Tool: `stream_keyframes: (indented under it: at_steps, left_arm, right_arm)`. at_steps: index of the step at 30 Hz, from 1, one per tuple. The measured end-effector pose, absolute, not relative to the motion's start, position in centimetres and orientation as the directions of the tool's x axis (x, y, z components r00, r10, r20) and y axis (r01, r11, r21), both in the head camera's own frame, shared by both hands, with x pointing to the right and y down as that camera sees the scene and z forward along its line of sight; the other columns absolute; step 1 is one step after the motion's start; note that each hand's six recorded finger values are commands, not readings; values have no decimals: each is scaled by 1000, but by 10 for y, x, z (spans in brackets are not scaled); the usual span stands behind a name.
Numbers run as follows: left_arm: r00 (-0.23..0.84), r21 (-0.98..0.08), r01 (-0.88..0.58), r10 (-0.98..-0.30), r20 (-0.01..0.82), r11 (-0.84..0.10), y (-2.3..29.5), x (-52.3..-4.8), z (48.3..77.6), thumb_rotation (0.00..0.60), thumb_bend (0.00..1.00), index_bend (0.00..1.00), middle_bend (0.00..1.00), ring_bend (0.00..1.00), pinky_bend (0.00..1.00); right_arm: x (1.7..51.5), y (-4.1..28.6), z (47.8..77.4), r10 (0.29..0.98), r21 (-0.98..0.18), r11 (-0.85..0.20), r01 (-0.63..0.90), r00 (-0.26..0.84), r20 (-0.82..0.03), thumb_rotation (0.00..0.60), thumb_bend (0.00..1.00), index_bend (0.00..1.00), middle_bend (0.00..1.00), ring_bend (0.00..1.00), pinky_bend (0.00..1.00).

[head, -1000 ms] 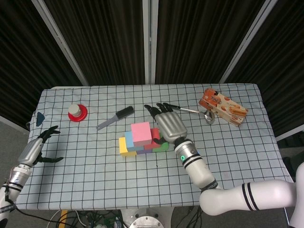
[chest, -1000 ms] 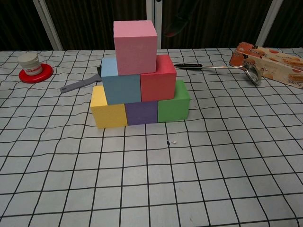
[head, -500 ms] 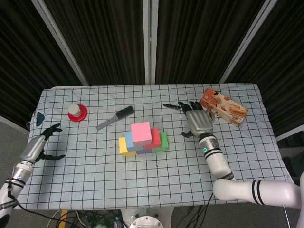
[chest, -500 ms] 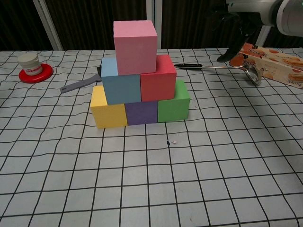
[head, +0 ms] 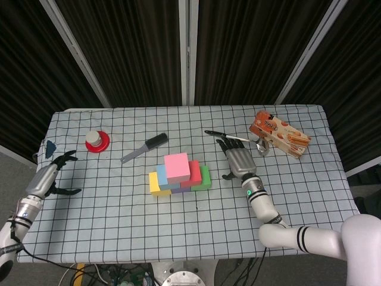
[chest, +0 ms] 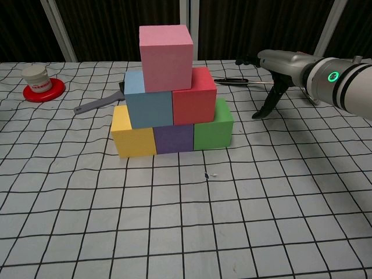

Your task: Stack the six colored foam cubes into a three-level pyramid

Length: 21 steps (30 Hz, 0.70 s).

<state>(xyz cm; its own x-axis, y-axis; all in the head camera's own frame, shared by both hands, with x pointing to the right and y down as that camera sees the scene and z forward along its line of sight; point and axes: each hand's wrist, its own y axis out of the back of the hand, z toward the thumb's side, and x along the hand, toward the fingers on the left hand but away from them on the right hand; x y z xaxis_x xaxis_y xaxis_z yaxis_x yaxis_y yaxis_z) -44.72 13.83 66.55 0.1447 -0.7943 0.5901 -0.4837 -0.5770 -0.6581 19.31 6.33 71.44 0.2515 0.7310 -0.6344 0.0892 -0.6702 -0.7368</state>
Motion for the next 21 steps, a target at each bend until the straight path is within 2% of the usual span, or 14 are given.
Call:
stream_keyframes:
  at_steps: [3,11,21]
  left_arm:
    - [141,-675,-494,-816,560,-549,143,-449,663,600,11,74,166,85,199]
    - [137,-658,-499,-801,583,-564,155,-452,673,600,11,75,167,85,199]
    - [124,-756,-419,-857,500,-502,154,-454,661,600,11,75,166,85,199]
  right_arm:
    - [188,66,720,727,-732,-675,97,260,-636,600,0,0,0,0,0]
    - [173,67,725,739,-737,-662,135,285,-611,600,0,0,0,0,0]
    - [157,68,730,738,-730,-662,169,313,-597,600,0,0,0,0,0]
